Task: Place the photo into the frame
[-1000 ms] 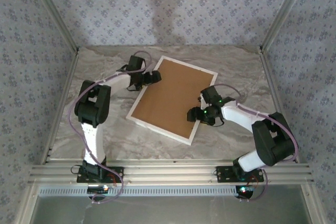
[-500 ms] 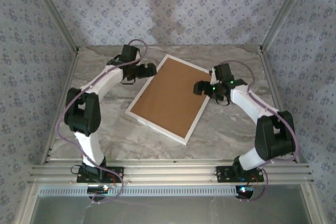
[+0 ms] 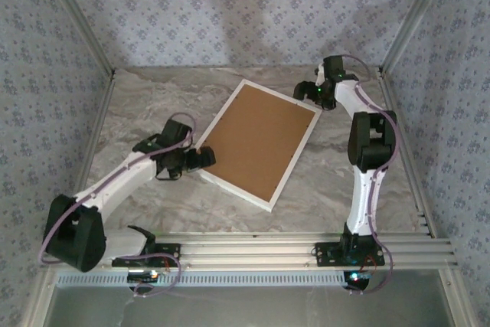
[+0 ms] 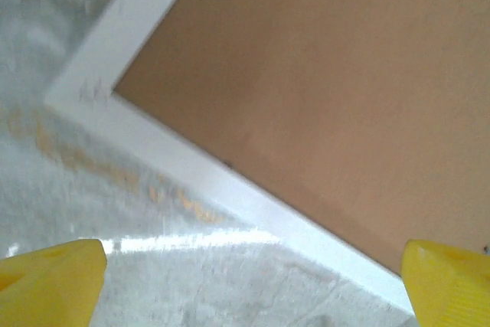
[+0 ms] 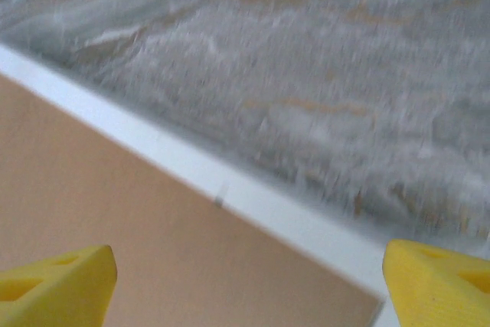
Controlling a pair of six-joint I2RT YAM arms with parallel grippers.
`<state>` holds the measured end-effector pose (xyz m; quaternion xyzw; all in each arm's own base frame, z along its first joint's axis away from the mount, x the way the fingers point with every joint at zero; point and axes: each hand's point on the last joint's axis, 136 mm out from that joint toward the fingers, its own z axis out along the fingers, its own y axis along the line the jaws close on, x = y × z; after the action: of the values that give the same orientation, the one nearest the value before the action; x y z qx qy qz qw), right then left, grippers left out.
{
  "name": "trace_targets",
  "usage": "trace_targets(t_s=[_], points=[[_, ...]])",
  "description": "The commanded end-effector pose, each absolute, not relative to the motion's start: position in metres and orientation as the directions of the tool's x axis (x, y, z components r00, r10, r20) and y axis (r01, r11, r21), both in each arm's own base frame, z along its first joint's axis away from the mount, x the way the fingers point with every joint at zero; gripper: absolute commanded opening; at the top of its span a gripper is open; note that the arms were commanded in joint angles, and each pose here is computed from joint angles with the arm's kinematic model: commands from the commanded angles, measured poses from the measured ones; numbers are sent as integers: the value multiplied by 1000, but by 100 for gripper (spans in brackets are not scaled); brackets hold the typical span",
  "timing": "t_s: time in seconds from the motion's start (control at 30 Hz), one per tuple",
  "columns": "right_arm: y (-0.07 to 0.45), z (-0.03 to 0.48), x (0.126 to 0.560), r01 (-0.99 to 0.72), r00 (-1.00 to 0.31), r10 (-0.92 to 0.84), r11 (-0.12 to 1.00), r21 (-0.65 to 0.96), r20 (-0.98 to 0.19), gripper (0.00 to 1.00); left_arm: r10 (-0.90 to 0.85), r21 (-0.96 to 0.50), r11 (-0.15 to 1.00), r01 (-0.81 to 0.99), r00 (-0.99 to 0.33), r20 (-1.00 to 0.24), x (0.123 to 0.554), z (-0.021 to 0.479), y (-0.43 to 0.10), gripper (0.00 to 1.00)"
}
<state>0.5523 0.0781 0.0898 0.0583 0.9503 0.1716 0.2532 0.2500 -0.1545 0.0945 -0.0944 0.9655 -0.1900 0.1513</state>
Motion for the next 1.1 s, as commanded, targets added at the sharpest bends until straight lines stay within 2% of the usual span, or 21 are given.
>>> trace_targets(t_s=[0.0,0.17,0.53,0.8,1.07], points=[[76,79,566,-4,-885,156,939,344,-438,91,-319,-423,879,-222,-932,-174,232,74,-155,98],[84,60,584,-32,-898,137,927,373,-419,91,-353,-474,850,-230,-916,-188,243,69,-165,98],[103,61,544,-57,-932,115,890,452,-344,86,-333,-490,848,-204,-923,-193,280,50,-187,99],[91,46,480,32,-957,151,902,431,-246,85,-345,-504,848,-164,-893,-290,339,75,-184,99],[80,42,418,120,-951,219,912,392,-220,85,-330,-497,858,-133,-884,-332,396,81,-183,99]])
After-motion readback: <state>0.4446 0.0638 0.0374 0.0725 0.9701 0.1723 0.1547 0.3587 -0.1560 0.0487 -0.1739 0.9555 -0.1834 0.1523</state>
